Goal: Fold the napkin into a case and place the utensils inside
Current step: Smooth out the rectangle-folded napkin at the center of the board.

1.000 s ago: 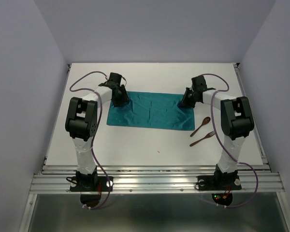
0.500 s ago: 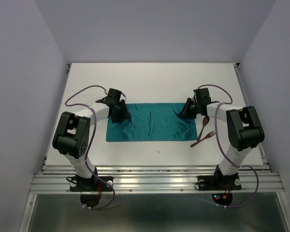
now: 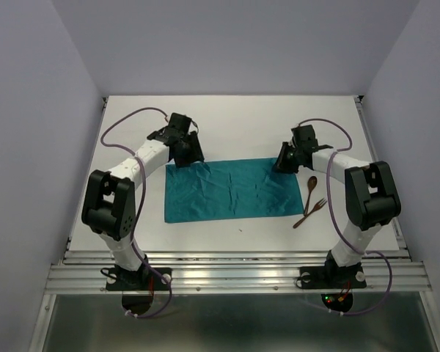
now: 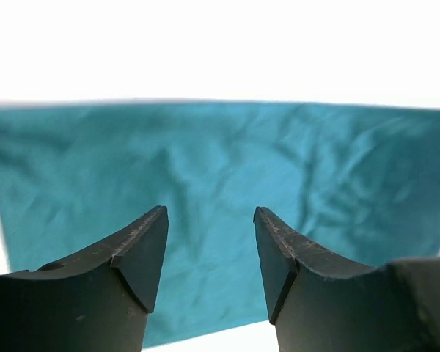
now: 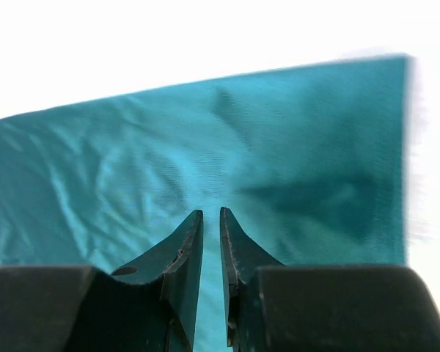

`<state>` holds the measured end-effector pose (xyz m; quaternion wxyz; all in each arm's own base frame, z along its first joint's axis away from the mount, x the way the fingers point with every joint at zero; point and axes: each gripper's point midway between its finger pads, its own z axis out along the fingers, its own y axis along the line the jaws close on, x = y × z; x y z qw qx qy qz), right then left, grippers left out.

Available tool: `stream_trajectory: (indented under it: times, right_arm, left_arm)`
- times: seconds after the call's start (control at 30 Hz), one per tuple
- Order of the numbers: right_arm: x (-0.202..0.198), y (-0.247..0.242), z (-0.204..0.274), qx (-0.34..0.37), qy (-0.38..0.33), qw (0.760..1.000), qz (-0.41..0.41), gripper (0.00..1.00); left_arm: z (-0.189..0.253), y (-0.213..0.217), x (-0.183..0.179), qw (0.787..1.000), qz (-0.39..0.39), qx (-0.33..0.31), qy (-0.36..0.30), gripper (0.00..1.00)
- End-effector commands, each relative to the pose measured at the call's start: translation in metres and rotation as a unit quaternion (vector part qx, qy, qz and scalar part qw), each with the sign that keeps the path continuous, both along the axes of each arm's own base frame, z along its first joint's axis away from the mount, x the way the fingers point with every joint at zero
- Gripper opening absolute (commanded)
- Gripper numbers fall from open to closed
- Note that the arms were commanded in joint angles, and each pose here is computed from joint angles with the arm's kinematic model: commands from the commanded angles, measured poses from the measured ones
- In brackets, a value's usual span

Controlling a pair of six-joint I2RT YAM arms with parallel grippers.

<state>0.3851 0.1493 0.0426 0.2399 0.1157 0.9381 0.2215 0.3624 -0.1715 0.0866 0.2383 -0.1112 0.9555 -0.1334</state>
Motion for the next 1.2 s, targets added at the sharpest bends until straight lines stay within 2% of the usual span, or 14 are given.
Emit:
stream_trajectory:
  times: [0.0,0.13,0.2,0.33,0.63,0.9,1.17]
  right_arm:
    - [0.022,0.041,0.038,0.020,-0.054,0.998,0.030,0.21]
    - [0.032,0.080,0.036,0.036,-0.053,0.996,0.055,0.20]
    - [0.043,0.093,0.036,0.047,-0.052,0.996,0.052,0.17]
    - [0.050,0.116,0.027,0.066,-0.038,0.995,0.070,0.14]
    - [0.053,0.135,0.020,0.067,-0.033,0.994,0.084,0.14]
    - [0.060,0.141,0.018,0.074,-0.031,0.993,0.086,0.14]
    - [0.064,0.139,-0.004,0.059,-0.017,0.995,0.081,0.14]
  left_arm:
    - [0.026,-0.044,0.026,0.997,-0.046,-0.053,-0.030,0.62]
    - [0.022,-0.082,0.039,0.990,-0.074,-0.117,-0.024,0.61]
    - [0.026,-0.093,0.050,0.986,-0.069,-0.145,-0.040,0.52]
    - [0.016,-0.108,0.063,0.982,-0.077,-0.168,-0.029,0.43]
    - [-0.017,-0.119,0.067,0.981,-0.071,-0.183,-0.005,0.43]
    - [-0.032,-0.119,0.073,0.983,-0.063,-0.174,0.000,0.43]
    - [-0.060,-0.113,0.068,0.986,-0.062,-0.150,0.025,0.42]
